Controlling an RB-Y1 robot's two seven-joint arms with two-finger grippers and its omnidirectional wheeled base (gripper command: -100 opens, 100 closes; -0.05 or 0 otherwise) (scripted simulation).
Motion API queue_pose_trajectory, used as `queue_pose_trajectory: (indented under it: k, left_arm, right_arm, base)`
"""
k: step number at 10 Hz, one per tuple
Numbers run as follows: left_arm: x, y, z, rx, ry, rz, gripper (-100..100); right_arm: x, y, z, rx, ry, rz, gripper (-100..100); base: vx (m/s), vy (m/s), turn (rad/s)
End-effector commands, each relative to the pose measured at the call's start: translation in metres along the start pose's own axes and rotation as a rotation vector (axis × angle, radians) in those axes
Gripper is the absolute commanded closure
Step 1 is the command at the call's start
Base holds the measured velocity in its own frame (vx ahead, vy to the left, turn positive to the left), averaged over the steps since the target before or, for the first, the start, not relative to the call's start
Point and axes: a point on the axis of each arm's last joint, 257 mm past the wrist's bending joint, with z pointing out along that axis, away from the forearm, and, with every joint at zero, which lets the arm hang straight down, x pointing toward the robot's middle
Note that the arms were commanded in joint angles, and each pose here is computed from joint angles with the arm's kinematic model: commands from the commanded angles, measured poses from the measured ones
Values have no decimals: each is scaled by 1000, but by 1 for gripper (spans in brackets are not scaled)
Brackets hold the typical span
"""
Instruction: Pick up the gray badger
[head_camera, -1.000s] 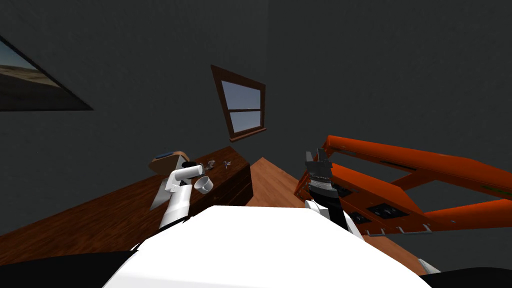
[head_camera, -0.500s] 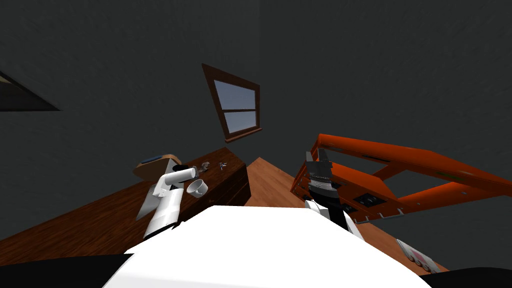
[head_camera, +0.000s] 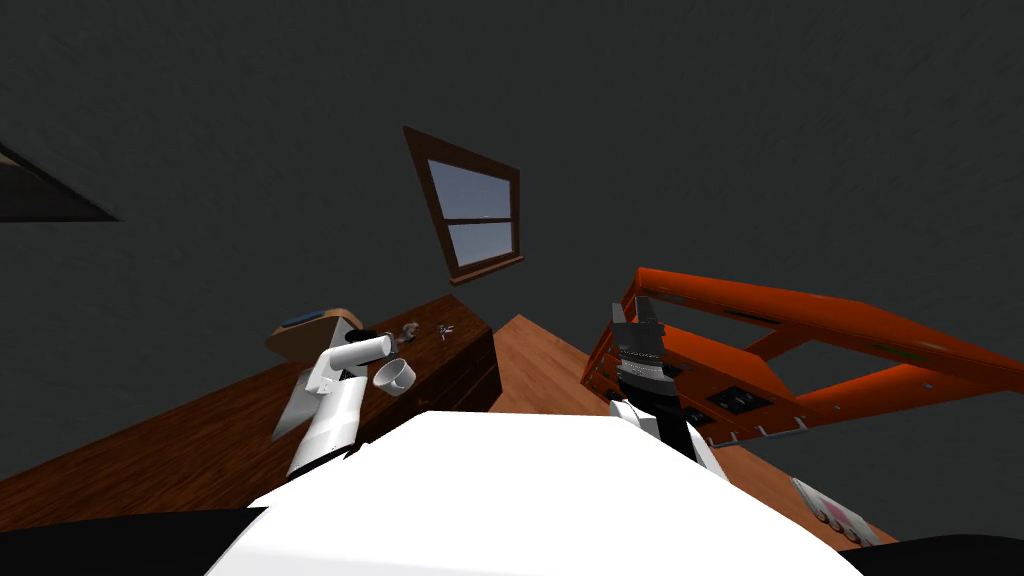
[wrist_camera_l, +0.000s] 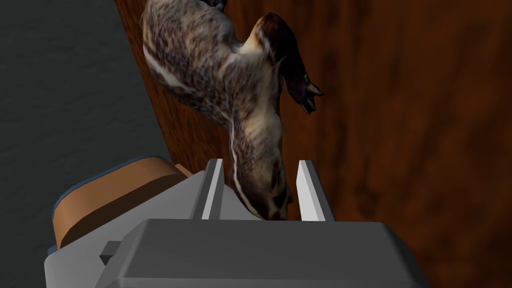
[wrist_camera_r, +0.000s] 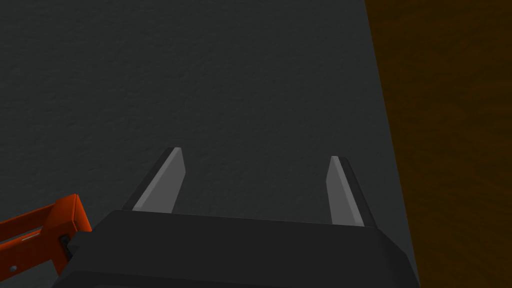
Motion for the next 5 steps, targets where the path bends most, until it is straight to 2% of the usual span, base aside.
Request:
queue_pose_trajectory:
  k: [1, 2, 5]
  left_arm:
    - [19, -2, -5, 2, 17, 16, 100]
    - [37, -2, -10, 2, 34, 33, 100]
    - [74, -4, -22, 6, 67, 64, 100]
  right_arm:
    - [0, 0, 0, 0, 0, 0, 0]
    - [0, 0, 0, 0, 0, 0, 0]
    - [0, 0, 0, 0, 0, 0, 0]
  base:
    - [4, 20, 232]
    - [14, 41, 294]
    - [10, 35, 162]
